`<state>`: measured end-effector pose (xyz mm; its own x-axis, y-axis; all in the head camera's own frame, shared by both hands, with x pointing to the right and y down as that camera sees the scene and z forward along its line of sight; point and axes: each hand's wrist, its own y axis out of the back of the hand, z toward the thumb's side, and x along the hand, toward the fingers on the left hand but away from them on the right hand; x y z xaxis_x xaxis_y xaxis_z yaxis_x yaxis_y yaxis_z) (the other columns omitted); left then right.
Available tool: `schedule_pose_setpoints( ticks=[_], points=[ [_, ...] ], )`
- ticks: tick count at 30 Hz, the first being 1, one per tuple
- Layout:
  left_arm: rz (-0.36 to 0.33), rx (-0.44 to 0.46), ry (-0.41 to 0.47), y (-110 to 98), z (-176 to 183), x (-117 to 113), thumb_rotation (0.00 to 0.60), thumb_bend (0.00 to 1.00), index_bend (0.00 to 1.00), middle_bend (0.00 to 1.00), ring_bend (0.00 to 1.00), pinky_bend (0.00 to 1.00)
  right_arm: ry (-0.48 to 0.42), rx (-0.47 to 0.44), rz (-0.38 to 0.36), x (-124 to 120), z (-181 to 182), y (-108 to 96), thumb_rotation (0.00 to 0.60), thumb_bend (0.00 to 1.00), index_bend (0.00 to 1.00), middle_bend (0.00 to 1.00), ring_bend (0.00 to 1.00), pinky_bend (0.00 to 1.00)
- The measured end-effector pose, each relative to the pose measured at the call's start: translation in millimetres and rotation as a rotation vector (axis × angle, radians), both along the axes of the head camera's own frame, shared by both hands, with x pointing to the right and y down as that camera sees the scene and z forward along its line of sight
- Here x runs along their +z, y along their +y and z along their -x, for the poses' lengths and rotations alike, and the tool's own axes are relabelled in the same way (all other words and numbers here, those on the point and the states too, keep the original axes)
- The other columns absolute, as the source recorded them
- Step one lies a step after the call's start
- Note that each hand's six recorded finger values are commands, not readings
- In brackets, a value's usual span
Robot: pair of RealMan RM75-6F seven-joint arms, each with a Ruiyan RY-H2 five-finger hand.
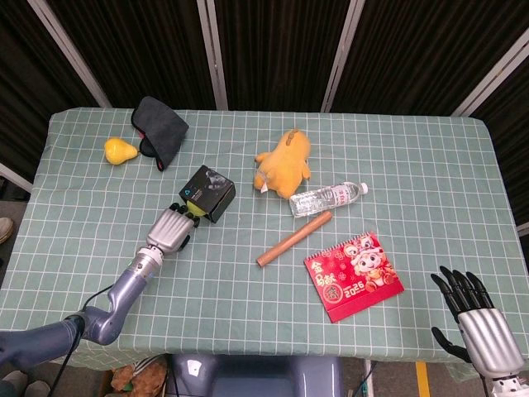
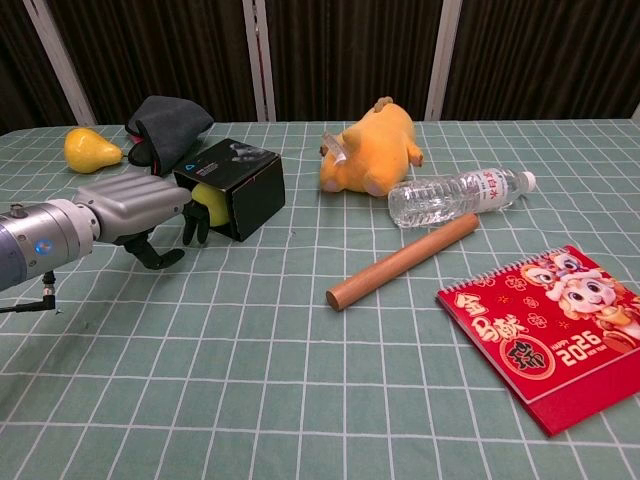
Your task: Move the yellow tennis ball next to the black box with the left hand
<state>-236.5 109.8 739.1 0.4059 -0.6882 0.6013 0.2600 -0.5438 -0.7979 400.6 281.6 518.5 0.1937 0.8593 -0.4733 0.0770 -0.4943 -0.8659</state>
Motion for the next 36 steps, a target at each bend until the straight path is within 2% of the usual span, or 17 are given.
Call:
schedule_pose_setpoints(
  ticks=[5, 11, 15, 19, 26, 28, 32, 36],
  points=[
    [-0.016, 0.019, 0.015, 0, -8, 2, 0.6, 0.43, 0.31, 0.32, 0.11, 0.13, -0.002, -0.003, 0.0, 0, 1, 0, 0.6, 0.32, 0.0, 0.0, 0.0, 0.0],
    [-0.049, 0.053, -0.014, 3, -9, 5, 0.6, 0.41, 0.22, 0.2, 0.03, 0.04, -0.006, 0.001, 0.0, -1, -1, -1, 0.6, 0.32, 0.0, 0.0, 0.0, 0.0],
    [-0.055, 0.07, -0.037, 8, -9, 6, 0.6, 0.39, 0.18, 0.19, 0.03, 0.03, -0.005, 0.002, -0.003, -2, -1, -1, 0.6, 0.32, 0.0, 0.0, 0.0, 0.0],
    [-0.042, 0.076, -0.012, 19, -9, -1, 0.6, 0.35, 0.17, 0.21, 0.03, 0.03, 0.001, 0.001, -0.006, -2, -1, 0, 0.6, 0.32, 0.0, 0.0, 0.0, 0.0],
    [0.005, 0.091, 0.046, 53, 10, -37, 0.6, 0.24, 0.16, 0.22, 0.04, 0.03, 0.019, 0.003, -0.006, 0, 0, 1, 0.6, 0.32, 0.0, 0.0, 0.0, 0.0],
    [0.011, 0.093, 0.059, 64, 19, -50, 0.6, 0.17, 0.13, 0.19, 0.04, 0.03, 0.025, 0.003, -0.006, 1, 0, 1, 0.6, 0.32, 0.0, 0.0, 0.0, 0.0],
    [-0.035, 0.08, 0.081, 84, 46, -85, 0.6, 0.08, 0.08, 0.15, 0.03, 0.03, 0.032, 0.003, -0.008, 1, 3, 2, 0.6, 0.32, 0.0, 0.0, 0.0, 0.0],
    [-0.12, 0.044, 0.121, 104, 71, -119, 0.6, 0.05, 0.05, 0.14, 0.01, 0.03, 0.037, 0.02, -0.017, 0, 1, -1, 0.6, 0.32, 0.0, 0.0, 0.0, 0.0]
  ],
)
